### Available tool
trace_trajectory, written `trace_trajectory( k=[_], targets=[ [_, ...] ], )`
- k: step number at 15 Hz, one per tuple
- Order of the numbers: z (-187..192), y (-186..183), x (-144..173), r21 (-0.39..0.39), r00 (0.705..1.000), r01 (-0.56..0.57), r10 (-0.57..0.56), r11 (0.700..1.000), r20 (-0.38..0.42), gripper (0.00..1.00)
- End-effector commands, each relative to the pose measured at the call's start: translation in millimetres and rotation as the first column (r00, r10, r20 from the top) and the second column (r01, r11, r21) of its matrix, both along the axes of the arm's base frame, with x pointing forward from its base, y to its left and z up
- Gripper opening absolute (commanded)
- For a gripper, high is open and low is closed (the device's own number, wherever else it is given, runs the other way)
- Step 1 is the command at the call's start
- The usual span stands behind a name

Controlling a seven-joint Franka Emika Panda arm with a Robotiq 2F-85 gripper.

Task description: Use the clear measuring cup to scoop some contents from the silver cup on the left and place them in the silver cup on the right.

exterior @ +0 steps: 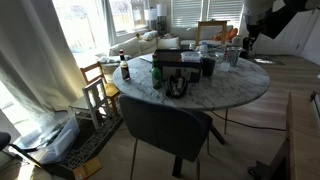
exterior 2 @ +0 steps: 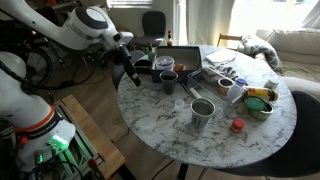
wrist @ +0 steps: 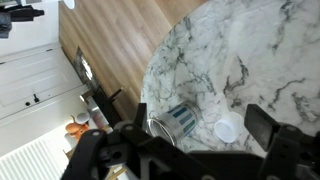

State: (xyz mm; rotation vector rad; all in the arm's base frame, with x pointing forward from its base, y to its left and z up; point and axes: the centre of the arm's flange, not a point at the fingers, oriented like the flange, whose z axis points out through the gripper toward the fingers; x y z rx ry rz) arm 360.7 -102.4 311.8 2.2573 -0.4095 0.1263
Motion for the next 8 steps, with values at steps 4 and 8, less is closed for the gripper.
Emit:
trace_trajectory(
  k=[4,8],
  targets=[
    [-36.5,-26.3,-2.8,-0.059,0.999,0.032,-0.031,0.998,0.01,1.0],
    [-39.9,-27.5,3.2,-0.061,0.999,0.032,-0.032,0.998,0.011,1.0]
  ],
)
